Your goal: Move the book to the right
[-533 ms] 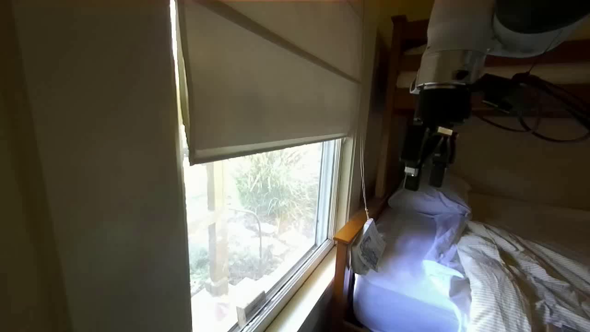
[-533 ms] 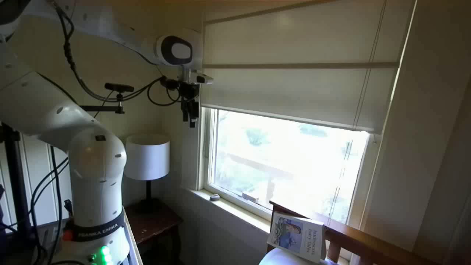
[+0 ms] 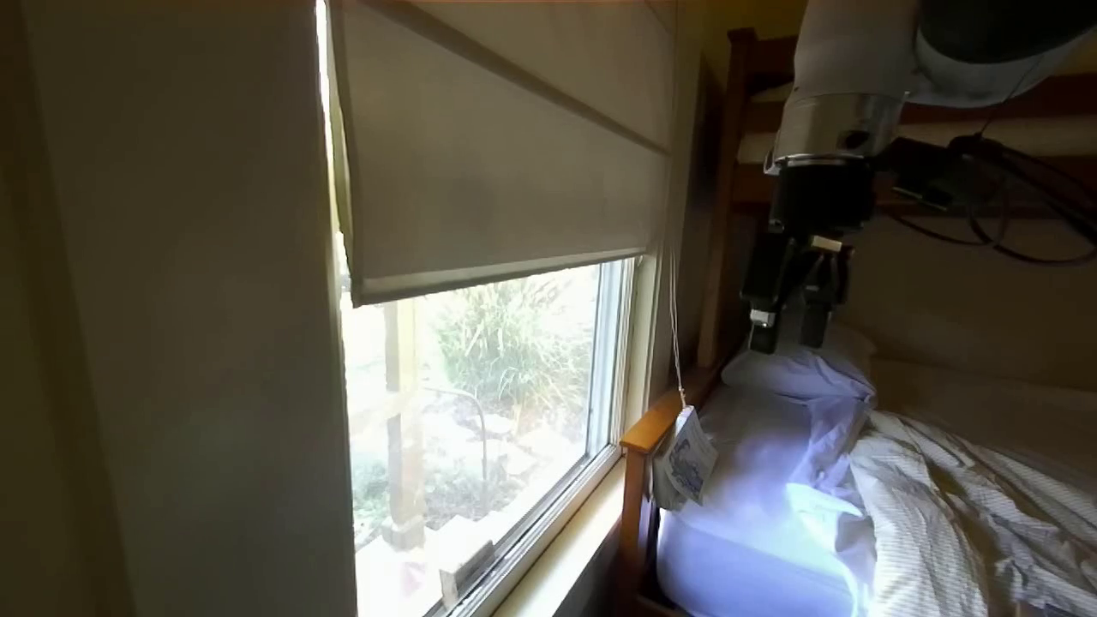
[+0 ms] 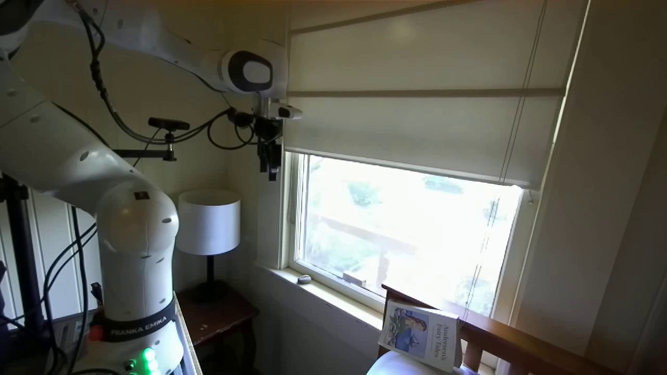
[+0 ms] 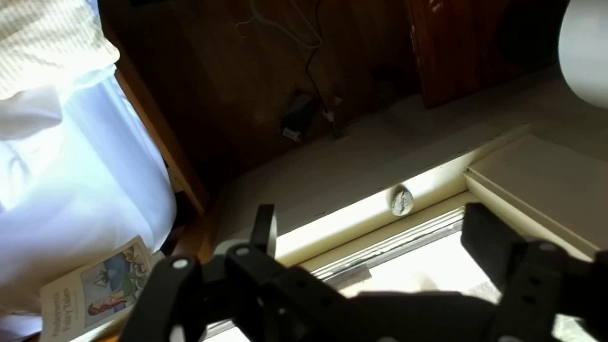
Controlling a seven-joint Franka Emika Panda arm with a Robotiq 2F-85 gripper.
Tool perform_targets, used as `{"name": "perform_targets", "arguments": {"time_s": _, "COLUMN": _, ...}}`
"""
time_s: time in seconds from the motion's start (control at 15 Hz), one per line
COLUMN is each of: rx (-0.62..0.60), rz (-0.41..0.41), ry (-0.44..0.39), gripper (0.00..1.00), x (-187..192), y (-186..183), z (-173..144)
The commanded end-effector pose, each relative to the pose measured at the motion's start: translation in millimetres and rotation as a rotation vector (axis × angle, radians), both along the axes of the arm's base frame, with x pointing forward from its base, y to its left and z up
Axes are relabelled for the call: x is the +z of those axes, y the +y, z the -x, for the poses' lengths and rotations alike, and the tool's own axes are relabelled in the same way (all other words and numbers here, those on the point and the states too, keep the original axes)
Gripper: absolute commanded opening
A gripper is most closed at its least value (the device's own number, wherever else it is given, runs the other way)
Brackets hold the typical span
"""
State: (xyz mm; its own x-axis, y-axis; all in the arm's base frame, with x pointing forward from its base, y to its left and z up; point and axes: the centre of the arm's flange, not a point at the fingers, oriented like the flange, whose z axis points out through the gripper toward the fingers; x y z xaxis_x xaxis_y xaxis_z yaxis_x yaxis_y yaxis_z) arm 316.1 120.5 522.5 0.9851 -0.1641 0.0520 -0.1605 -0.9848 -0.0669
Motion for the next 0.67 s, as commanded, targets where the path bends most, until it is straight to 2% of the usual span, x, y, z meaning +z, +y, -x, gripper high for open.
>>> {"name": "perform_targets", "arguments": {"time_s": 0.0, "rx": -0.198, "rz": -0.018, "ry": -0.018, "gripper": 1.00, "x": 1.9, "y": -22.1, "z": -20.8}}
{"name": "perform_targets", "arguments": {"time_s": 0.2, "rx": -0.359, "rz": -0.036, "ry": -0.042, "gripper": 1.00, "x": 4.6, "y": -66.6, "z": -35.4}}
{"name": "perform_targets", "arguments": {"time_s": 0.6, "rx": -0.687, "rz": -0.058, "ry": -0.111, "gripper": 1.00, "x": 6.8, "y": -181.3, "z": -48.5}}
